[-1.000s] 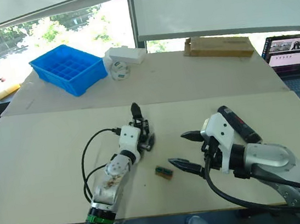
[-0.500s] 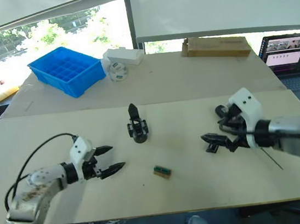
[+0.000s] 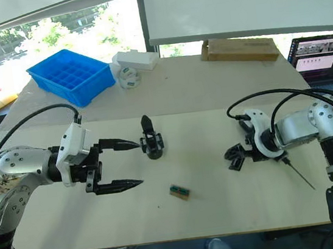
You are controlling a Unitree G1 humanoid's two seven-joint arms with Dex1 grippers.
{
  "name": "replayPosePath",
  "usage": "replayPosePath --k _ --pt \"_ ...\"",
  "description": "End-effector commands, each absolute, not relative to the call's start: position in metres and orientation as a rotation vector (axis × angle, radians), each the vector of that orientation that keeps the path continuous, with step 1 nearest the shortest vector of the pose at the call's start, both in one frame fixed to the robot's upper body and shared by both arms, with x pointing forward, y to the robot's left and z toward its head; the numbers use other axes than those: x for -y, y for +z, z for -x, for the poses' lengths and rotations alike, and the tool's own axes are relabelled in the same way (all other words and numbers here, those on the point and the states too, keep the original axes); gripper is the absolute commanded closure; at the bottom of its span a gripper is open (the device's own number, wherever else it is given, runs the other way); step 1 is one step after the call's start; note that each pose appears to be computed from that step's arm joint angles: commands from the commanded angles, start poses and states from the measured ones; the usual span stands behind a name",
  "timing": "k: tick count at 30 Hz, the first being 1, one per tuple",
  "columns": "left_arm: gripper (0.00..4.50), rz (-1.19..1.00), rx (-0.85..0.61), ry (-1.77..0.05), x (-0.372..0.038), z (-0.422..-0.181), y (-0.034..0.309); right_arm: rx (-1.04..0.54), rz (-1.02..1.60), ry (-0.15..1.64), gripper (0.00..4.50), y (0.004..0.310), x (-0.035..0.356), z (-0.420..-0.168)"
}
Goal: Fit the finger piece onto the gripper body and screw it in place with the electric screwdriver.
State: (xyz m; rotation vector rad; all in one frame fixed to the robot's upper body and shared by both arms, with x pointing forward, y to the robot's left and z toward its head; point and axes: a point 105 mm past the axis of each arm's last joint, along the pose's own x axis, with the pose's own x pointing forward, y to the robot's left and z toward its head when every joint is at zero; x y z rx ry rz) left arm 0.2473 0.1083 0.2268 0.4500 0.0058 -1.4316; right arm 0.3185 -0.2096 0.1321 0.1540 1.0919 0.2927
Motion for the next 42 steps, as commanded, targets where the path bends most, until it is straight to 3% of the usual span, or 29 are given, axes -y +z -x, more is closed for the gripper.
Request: replayPosePath --k 1,3,4,12,14,16,21,29,35,38,41,42 --pt "0.02 -0.47 0.076 -1.453 -0.098 -0.239 0.244 -1.094 -0.18 0.276 0.0 0.136 0.205 -0.322" --pt "0.02 -0.468 0.087 -1.452 -0.096 -0.238 0.247 -1.108 -0.196 0.252 0.0 0.13 0.205 -0.322" --pt "0.0 -0.47 0.091 -1.452 -0.095 -0.238 0.248 -1.109 -0.201 0.245 0.26 0.129 0.204 -0.322" --pt "0.0 -0.493 0.105 -1.446 -0.095 -0.241 0.25 -1.091 -0.105 0.331 3.02 0.133 0.195 -0.313" --pt "0.0 -0.482 0.11 -1.437 -0.095 -0.244 0.252 -1.075 -0.04 0.409 3.4 0.141 0.194 -0.306" --pt "0.0 -0.461 0.127 -1.387 -0.095 -0.253 0.255 -0.997 0.098 0.508 3.39 0.154 0.189 -0.301" --pt "0.0 -0.204 0.124 -1.204 -0.095 -0.286 0.263 -0.569 0.466 0.873 3.39 0.198 0.172 -0.311" --pt "0.0 0.16 0.042 -1.016 -0.071 -0.319 0.259 -0.051 0.597 0.854 3.39 0.244 0.131 -0.323" --pt "0.0 0.397 0.031 -1.007 -0.062 -0.321 0.266 0.139 0.518 0.827 3.39 0.259 0.096 -0.313" --pt "0.91 0.496 0.043 -1.04 -0.06 -0.318 0.272 0.179 0.504 0.821 3.39 0.259 0.087 -0.309" --pt "2.3 0.507 0.012 -1.03 -0.058 -0.319 0.27 0.196 0.499 0.831 3.39 0.257 0.083 -0.304" --pt "2.34 0.512 0.004 -1.032 -0.058 -0.319 0.27 0.198 0.5 0.834 3.39 0.257 0.081 -0.303"
